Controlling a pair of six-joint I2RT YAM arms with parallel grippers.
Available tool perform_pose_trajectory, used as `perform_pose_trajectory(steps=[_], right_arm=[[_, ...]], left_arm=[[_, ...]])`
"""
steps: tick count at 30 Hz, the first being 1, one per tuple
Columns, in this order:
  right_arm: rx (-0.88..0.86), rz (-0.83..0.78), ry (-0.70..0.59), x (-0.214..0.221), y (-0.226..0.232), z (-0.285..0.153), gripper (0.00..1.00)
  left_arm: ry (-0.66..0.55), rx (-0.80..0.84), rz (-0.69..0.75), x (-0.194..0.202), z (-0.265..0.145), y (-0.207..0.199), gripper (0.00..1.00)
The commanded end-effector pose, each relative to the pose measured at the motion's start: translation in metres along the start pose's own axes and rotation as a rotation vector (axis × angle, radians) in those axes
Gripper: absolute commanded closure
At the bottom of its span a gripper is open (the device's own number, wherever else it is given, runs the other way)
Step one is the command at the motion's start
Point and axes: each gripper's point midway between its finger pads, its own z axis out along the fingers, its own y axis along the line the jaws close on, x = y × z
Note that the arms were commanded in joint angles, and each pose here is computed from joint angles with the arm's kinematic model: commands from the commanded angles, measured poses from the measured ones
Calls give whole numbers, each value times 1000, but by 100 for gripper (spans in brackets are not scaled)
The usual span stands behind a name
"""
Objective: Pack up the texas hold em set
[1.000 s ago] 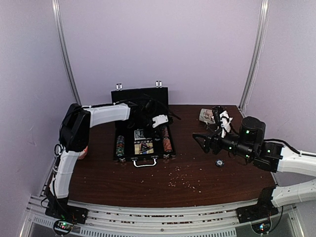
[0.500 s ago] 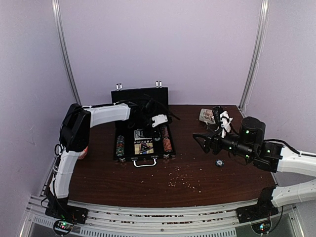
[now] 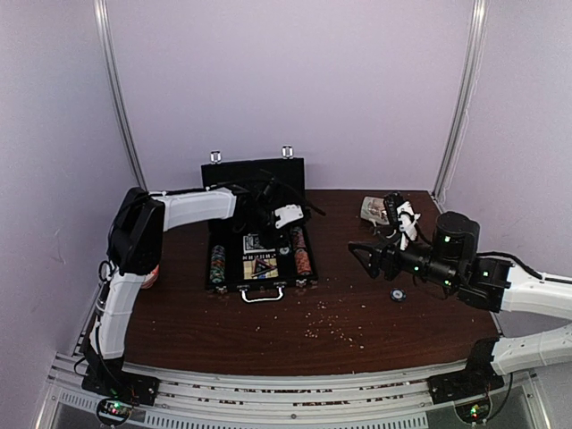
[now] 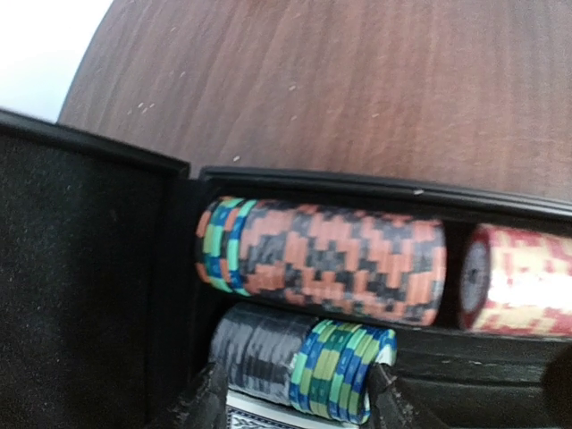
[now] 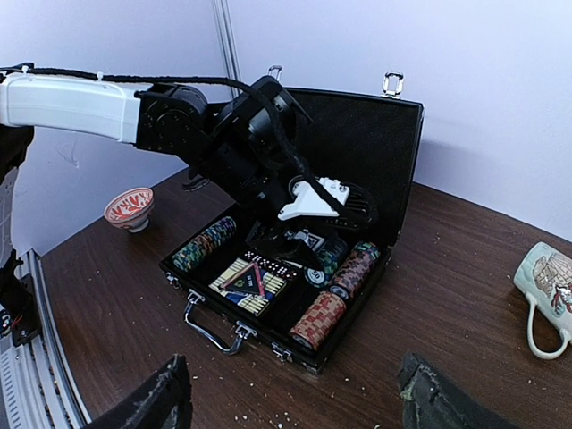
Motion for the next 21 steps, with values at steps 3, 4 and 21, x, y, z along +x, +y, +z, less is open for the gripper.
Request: perform_pose_trajectory(steps=[3, 4, 21], right_arm=[[9, 8, -26, -3, -4, -3, 20], [10, 8, -24, -3, -4, -3, 20], [108, 47, -50, -13, -23, -12, 11]], left_arm=[[-15, -103, -22, -1, -9, 20, 42], [-19, -95, -22, -1, -10, 18, 41], [-335, -121, -199, -59, -120, 17, 24]])
